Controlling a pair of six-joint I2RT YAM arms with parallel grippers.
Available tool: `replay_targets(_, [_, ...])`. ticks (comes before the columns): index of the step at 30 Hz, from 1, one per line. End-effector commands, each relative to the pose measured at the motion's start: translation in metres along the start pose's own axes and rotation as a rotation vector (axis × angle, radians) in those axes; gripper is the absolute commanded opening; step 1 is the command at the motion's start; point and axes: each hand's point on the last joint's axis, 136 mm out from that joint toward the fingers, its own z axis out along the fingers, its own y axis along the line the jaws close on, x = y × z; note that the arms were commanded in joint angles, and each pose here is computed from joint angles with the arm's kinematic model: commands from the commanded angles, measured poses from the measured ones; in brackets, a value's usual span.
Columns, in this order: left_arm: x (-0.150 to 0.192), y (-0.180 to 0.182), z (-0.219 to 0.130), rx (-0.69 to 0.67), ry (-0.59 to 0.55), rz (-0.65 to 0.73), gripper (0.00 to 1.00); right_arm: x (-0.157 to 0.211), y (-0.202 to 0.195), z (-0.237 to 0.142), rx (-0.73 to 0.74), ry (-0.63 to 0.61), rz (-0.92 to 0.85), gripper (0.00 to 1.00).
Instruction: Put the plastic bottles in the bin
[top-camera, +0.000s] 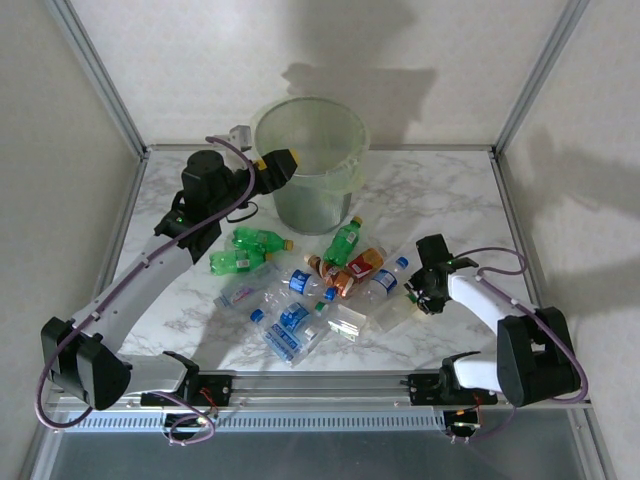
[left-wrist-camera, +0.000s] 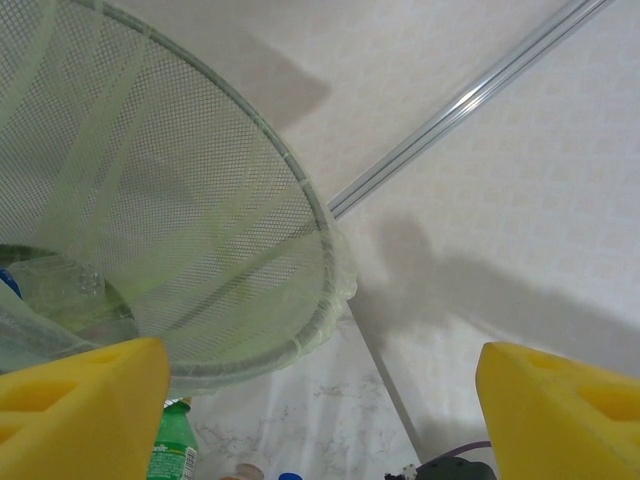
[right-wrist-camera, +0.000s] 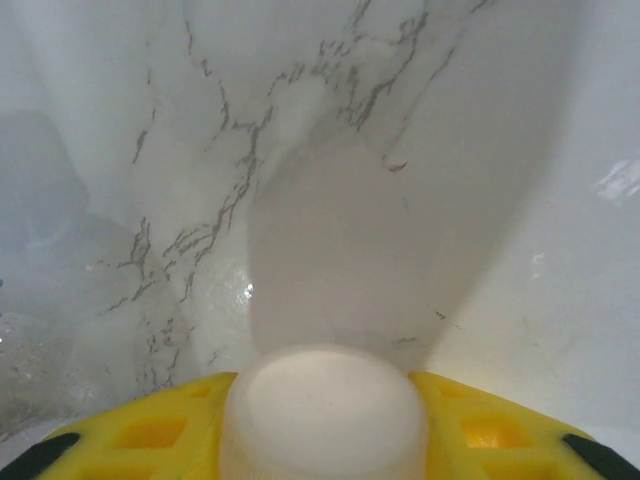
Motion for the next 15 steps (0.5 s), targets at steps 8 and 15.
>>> replay_targets(8, [-0.009,-0.027,-0.001,0.099,0.000,-0.022,0.81,-0.048,0.048,-0.093,-0.174,-0.241,-0.079,0.25])
replay_targets(15, [-0.025,-0.065,-0.013,0.253,-0.012,-0.069,0.85,-0.066,0.137,-0.226,-0.706,-0.472,-0.259,0.24])
